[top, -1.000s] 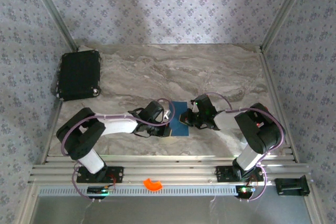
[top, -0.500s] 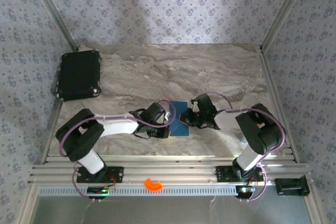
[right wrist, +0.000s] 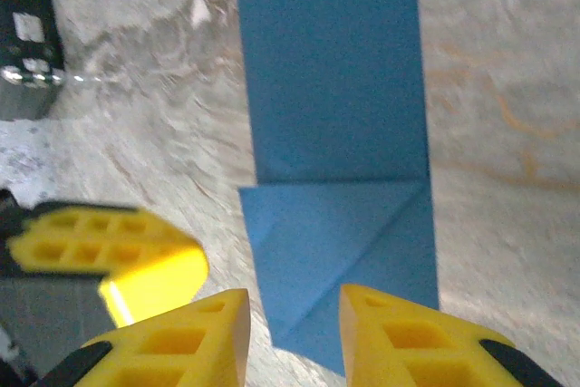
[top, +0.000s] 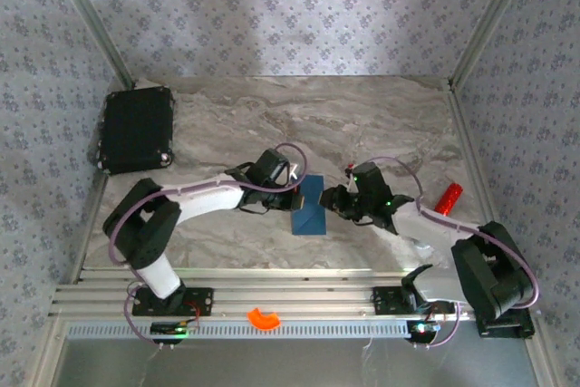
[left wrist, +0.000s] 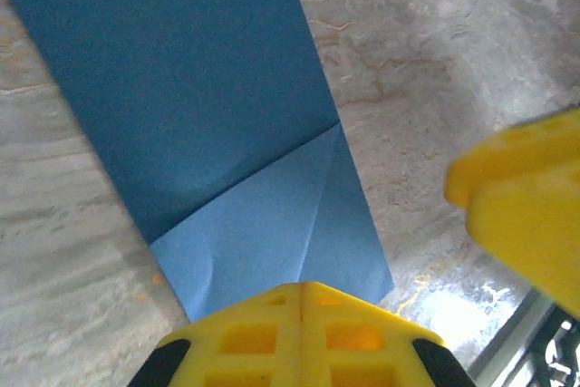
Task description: Fold a paper plane with a square sheet of paper (pick it up from the middle)
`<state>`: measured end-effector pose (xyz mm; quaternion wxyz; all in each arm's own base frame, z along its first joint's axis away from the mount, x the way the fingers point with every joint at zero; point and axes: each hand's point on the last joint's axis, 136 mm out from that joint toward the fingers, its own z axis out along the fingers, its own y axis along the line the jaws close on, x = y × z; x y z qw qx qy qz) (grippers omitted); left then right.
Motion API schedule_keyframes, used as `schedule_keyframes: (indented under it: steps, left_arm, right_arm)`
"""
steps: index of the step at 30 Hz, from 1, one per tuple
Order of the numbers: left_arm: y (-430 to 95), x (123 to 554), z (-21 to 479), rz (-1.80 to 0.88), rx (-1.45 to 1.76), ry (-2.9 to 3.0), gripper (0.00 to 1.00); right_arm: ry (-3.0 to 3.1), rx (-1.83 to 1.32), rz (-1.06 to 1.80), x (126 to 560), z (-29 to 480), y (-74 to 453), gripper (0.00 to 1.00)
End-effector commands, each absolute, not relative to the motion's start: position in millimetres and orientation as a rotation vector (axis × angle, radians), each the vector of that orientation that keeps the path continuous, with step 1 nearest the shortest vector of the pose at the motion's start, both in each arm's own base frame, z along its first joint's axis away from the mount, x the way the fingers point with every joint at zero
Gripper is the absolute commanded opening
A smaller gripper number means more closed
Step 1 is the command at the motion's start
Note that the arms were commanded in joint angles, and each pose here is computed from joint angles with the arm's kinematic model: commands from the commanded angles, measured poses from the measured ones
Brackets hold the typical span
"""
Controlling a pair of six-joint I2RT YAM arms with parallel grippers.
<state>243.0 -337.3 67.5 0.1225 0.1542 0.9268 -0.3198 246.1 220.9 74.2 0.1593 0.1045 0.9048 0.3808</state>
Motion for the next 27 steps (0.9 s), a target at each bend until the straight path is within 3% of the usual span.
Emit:
schedule_keyframes:
  steps: [1,15,27]
  left_arm:
    - [-345.1,241.0,52.7,-0.947,0.511,2.740,0.01]
    - [-331.4,222.5,9.3,-0.879,0.496,2.850,0.01]
    - [-329.0,220.3,4.5,-0.864,0.489,2.860,0.01]
  right_arm:
    - [2.683,0.365,1.016,223.0,55.1,213.3,0.34]
    - [2.813,0.338,0.979,204.8,33.3,229.3,0.41]
    - [2.734,0.327,1.053,227.7,41.8,243.2,0.42]
